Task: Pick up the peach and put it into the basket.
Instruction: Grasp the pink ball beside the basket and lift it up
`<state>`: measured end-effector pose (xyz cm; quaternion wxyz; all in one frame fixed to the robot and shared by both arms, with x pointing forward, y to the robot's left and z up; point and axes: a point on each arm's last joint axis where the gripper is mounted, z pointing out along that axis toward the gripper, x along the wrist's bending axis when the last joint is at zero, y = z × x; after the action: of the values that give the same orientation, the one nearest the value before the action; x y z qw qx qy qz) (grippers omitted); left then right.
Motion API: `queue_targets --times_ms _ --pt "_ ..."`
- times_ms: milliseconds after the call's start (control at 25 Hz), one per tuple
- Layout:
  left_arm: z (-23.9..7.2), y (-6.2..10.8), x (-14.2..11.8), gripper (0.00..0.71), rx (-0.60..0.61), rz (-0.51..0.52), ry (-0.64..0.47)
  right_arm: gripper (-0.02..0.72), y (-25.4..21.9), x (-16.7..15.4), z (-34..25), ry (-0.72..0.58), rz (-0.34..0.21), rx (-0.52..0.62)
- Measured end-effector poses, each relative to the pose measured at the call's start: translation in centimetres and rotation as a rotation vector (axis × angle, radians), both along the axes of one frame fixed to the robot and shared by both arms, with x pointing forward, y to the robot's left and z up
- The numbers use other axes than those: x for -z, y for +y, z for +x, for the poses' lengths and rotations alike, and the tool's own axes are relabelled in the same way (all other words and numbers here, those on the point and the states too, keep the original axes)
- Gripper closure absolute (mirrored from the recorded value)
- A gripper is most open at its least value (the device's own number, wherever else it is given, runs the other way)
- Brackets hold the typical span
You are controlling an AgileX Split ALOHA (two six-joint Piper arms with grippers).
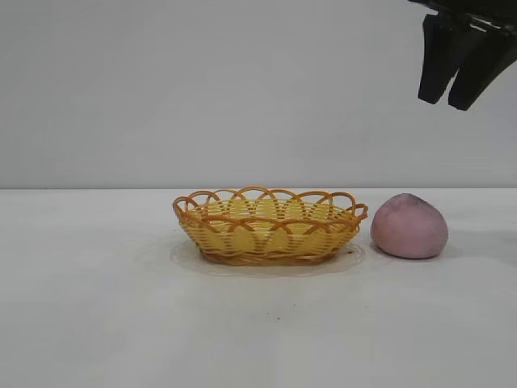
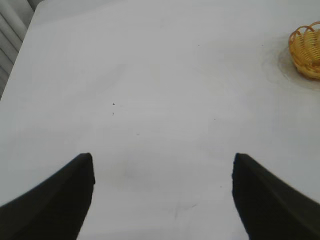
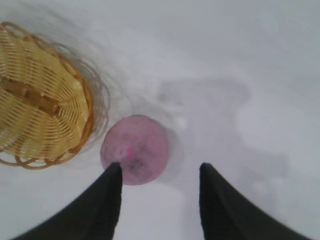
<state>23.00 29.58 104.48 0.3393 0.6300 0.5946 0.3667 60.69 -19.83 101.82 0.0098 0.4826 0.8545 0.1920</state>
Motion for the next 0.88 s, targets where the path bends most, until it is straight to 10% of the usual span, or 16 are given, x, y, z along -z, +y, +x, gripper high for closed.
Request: queue_targets --times_ms 880 --pt "0.0 0.0 0.0 0.206 0.002 0.0 0.0 0.398 3.6 5.5 2.5 0.23 -0.117 -0.041"
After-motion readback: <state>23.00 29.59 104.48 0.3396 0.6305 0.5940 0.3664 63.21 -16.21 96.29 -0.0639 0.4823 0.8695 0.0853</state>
